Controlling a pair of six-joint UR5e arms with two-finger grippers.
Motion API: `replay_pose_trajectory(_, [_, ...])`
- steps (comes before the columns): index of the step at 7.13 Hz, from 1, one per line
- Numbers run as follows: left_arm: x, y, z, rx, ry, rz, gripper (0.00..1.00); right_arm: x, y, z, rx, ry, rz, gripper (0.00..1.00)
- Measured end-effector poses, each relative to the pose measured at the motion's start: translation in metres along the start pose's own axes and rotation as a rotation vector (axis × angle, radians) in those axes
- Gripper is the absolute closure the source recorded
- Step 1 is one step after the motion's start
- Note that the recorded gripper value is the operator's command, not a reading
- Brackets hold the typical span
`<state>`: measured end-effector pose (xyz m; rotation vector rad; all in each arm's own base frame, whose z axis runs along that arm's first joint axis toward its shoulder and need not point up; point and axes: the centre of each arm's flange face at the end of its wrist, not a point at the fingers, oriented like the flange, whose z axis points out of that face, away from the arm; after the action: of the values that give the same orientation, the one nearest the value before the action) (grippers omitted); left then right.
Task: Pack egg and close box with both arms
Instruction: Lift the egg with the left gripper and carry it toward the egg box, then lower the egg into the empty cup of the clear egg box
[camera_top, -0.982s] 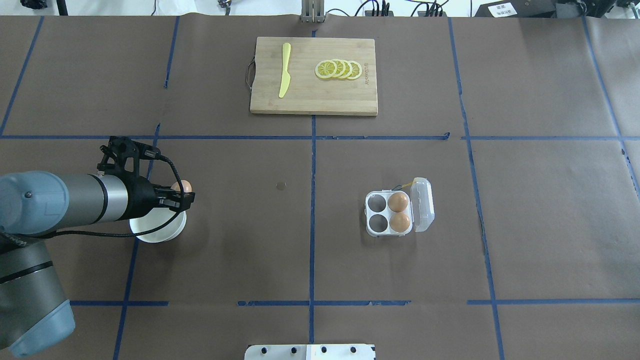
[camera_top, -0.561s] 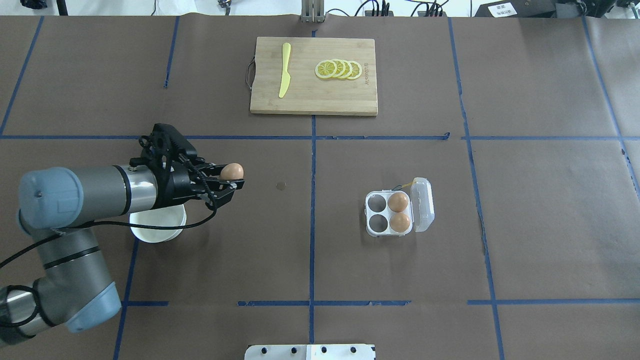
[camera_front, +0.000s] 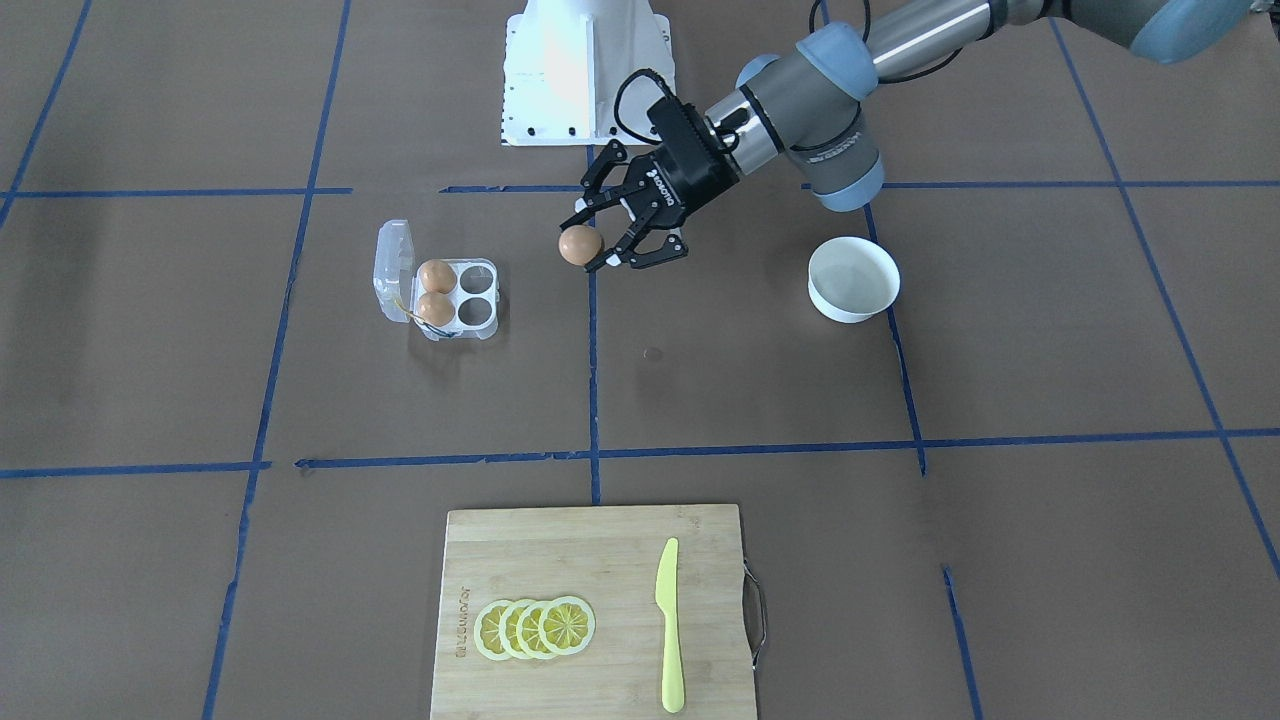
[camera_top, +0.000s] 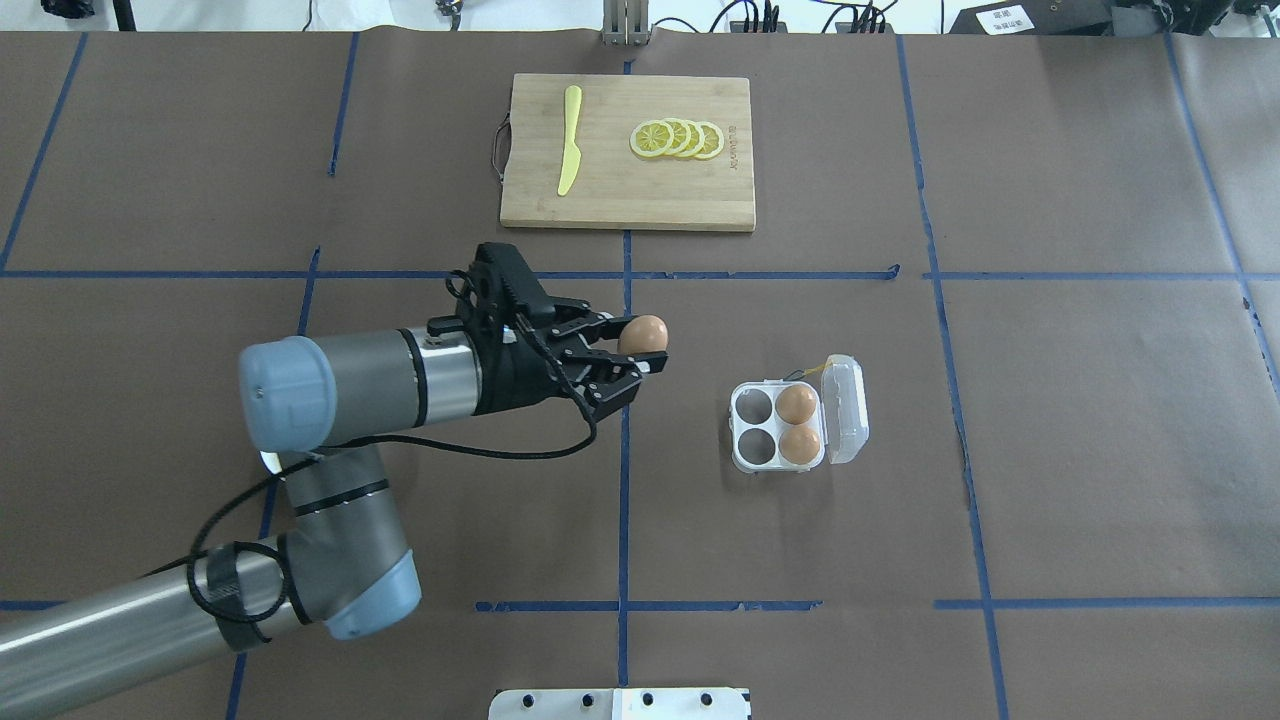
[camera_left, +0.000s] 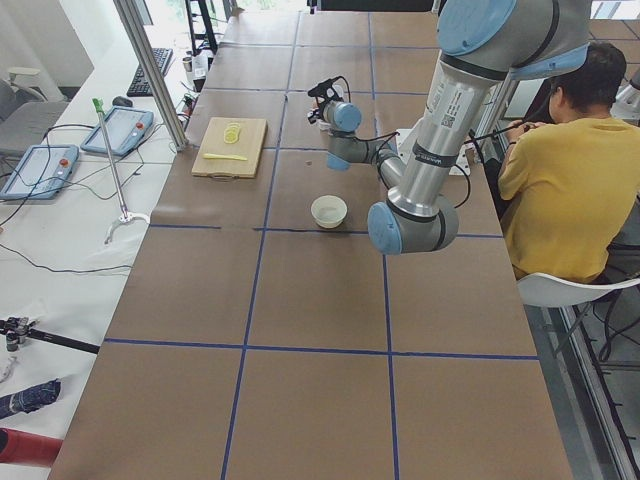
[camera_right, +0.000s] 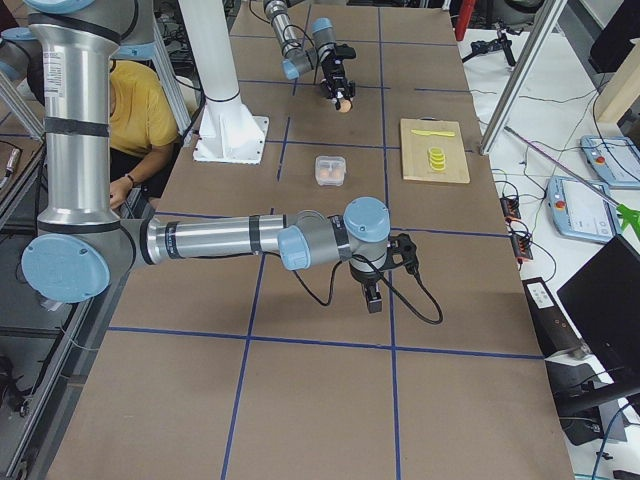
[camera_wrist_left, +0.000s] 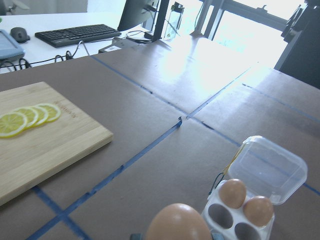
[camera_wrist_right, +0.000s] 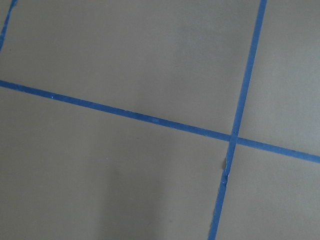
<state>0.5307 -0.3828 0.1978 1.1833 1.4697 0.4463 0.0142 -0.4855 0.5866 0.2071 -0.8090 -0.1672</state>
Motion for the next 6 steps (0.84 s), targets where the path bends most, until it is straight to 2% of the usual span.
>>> replay_pose_trajectory(2, [0.041,0.029,0.047,0.039,-0.028,0.075,1.00,0.000,0.000,0.000,0.000,0.000,0.000,0.00])
replay_pose_trajectory(4, [0.056,0.056,0.076,0.005,-0.049,0.158,1.00,0.001,0.000,-0.001,0.002,0.002,0.001,0.00])
replay_pose_trajectory(6, [0.060,0.066,0.102,-0.025,-0.064,0.182,1.00,0.001,-0.001,-0.001,0.003,0.002,0.001,0.00])
